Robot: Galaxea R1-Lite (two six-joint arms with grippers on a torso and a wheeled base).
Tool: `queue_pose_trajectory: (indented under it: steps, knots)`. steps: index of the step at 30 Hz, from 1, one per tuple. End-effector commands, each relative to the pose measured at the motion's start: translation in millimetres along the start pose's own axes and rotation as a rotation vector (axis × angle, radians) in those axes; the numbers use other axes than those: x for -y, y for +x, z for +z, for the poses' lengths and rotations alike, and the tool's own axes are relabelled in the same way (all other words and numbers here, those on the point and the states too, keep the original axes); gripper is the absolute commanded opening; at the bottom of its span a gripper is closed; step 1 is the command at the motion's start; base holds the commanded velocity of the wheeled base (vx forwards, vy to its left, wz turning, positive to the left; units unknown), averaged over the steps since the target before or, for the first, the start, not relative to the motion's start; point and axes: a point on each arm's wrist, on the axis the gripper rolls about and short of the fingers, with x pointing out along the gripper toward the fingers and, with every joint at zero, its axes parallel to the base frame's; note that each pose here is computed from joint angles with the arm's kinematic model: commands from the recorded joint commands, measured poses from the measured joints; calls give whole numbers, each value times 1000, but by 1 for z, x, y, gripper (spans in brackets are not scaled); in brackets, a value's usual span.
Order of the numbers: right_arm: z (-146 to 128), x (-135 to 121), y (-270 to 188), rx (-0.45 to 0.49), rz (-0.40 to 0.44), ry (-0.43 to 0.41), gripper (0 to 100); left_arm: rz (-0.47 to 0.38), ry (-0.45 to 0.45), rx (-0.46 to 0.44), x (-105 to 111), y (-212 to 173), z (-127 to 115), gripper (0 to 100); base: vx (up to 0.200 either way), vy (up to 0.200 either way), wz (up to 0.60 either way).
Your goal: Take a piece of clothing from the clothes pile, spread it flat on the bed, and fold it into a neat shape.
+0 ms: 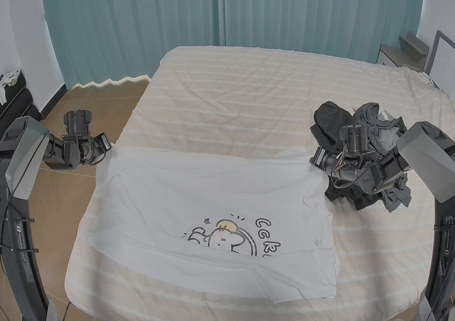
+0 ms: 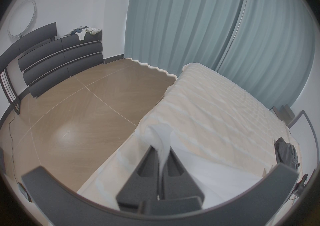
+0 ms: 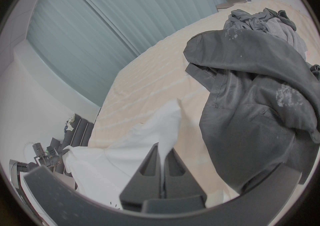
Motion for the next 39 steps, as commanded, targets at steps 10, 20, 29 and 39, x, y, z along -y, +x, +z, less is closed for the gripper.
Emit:
queue_pose_trajectory:
  steps: [10,20,29,39]
  knots:
    - [-21,6,-60,-38,131,-53,0,-35,-3,79,-4,-16,-4,0,0,0,0]
    - [-9,2,-70,8,157,-57,0,-75,59,169,2,-18,0,0,0,0,0]
    - [-3,-3,-81,22,174,-58,0,-104,100,223,6,-21,-2,0,0,0,0]
    - [-19,1,-111,-72,219,-61,0,-178,238,140,-7,-42,-28,0,0,0,0]
